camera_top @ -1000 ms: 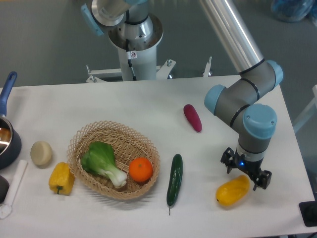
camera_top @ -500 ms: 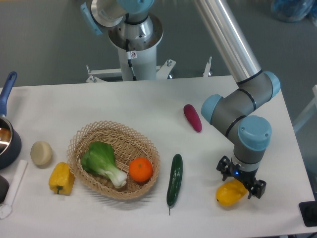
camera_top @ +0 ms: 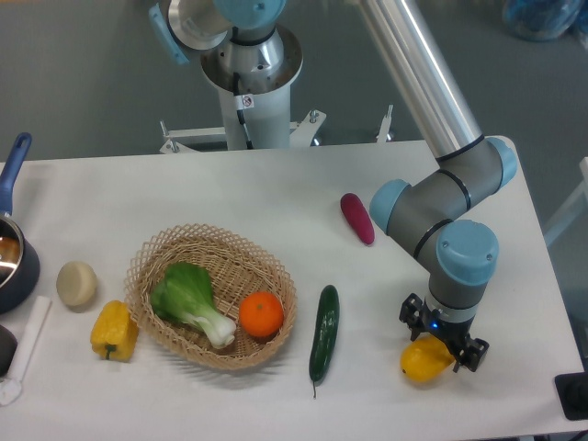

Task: Pick up the mango from the table
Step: 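Close the gripper on the yellow mango, then lift the held mango up off the table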

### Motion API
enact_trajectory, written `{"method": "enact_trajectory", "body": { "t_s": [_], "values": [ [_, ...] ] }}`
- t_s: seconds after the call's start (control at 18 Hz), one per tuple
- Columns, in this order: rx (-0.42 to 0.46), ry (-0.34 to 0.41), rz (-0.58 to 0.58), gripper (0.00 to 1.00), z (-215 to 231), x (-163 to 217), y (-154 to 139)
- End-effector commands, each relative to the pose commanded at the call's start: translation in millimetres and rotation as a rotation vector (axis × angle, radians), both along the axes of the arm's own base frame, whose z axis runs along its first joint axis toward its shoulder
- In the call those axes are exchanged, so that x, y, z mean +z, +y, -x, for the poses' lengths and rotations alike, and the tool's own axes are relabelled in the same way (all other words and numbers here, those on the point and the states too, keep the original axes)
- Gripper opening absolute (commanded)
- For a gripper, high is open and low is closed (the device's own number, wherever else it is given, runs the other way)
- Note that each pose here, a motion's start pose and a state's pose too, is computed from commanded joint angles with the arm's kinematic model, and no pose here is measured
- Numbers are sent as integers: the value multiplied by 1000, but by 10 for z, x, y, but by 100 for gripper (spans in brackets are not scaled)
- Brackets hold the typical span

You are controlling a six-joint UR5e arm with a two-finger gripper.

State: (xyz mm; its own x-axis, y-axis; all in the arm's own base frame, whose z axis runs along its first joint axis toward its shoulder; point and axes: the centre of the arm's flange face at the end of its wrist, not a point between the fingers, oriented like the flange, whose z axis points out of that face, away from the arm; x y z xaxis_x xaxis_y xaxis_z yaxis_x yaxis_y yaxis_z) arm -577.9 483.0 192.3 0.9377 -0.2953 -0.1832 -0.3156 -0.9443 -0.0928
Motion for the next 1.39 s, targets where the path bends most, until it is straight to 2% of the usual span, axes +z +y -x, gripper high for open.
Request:
{"method": "enact_trajectory", "body": {
  "t_s": [0.11, 0.61, 0.89, 1.39],
  "values": [
    [10, 0, -2, 41, 2, 16, 1],
    [32, 26, -25, 40, -11, 290, -29],
    [109, 62, -118, 40, -112, 924, -27],
    [234, 31, -372, 40, -453, 2006, -9]
  ]
}}
